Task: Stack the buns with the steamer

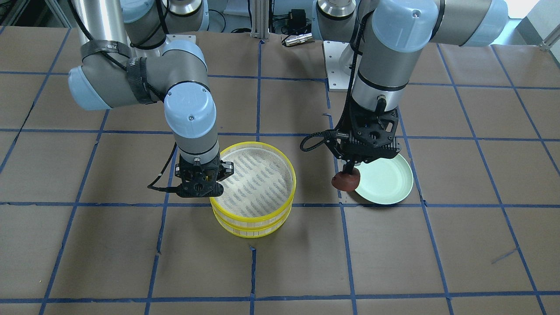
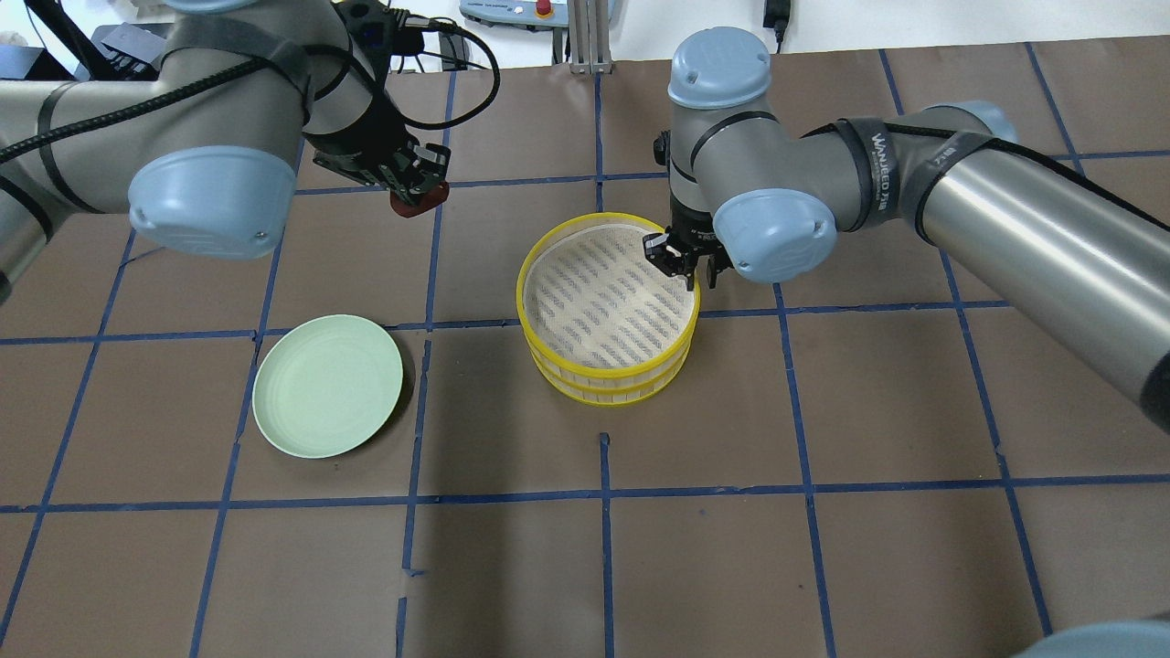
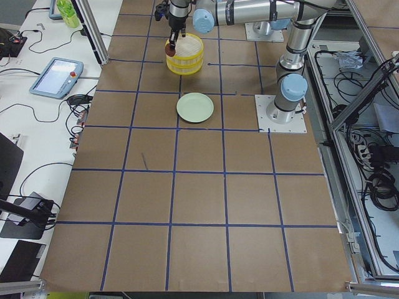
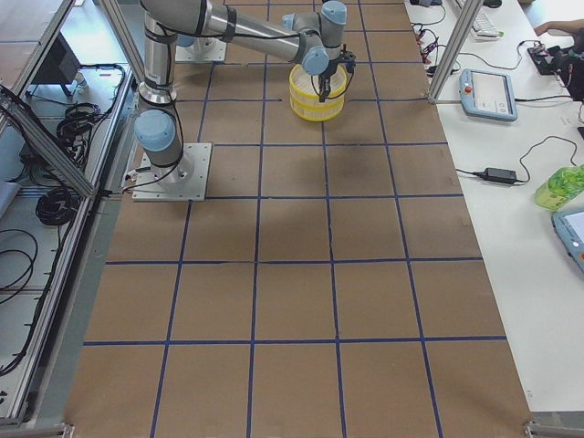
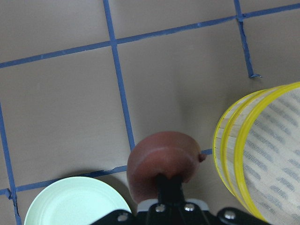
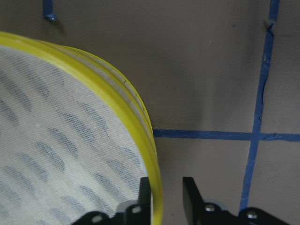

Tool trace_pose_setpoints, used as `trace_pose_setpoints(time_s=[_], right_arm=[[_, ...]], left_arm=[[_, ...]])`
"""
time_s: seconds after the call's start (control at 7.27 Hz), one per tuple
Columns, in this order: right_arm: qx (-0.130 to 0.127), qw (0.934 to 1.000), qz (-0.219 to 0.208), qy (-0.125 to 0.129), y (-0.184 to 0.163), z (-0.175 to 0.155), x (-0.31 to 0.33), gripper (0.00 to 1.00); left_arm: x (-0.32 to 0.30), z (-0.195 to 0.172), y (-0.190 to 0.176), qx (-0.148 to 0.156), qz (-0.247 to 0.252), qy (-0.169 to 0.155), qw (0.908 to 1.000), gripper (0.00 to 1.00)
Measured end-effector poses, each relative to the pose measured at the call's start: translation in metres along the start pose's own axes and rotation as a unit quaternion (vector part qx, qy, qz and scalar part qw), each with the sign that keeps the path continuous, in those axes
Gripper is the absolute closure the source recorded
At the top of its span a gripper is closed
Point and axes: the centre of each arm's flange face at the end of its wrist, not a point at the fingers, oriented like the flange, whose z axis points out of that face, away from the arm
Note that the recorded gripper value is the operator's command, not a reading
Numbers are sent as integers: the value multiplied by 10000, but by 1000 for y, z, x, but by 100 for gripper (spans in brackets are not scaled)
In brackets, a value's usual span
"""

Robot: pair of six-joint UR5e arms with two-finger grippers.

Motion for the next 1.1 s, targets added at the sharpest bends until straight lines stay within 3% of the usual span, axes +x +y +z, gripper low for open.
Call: trace_pose_setpoints(time_s=[0.14,0.41,0.69,0.83,0.96,1.1], right_arm=[[83,9996,253,-136,-8,-24,31,0],[123,9948,781,-649,-5,-87,105,0],[268,9916,1041,-714,22,-149,144,0],[336,9917,1063,-643,33,-169,148,0],[359,9920,1067,-570,39,-179,149,0],[355,9923,1064,-532,42,-182,150,0]], left_arm=[[2,2,-2,21,8,117,9999,99],[14,18,-3,-66,-71,454,9989,98],[38,32,-1,-209,-515,804,9952,98],[60,40,1,-285,-809,880,9924,89],[87,54,1,-301,-1064,929,9895,5],[110,68,-1,-239,-1319,969,9862,0]])
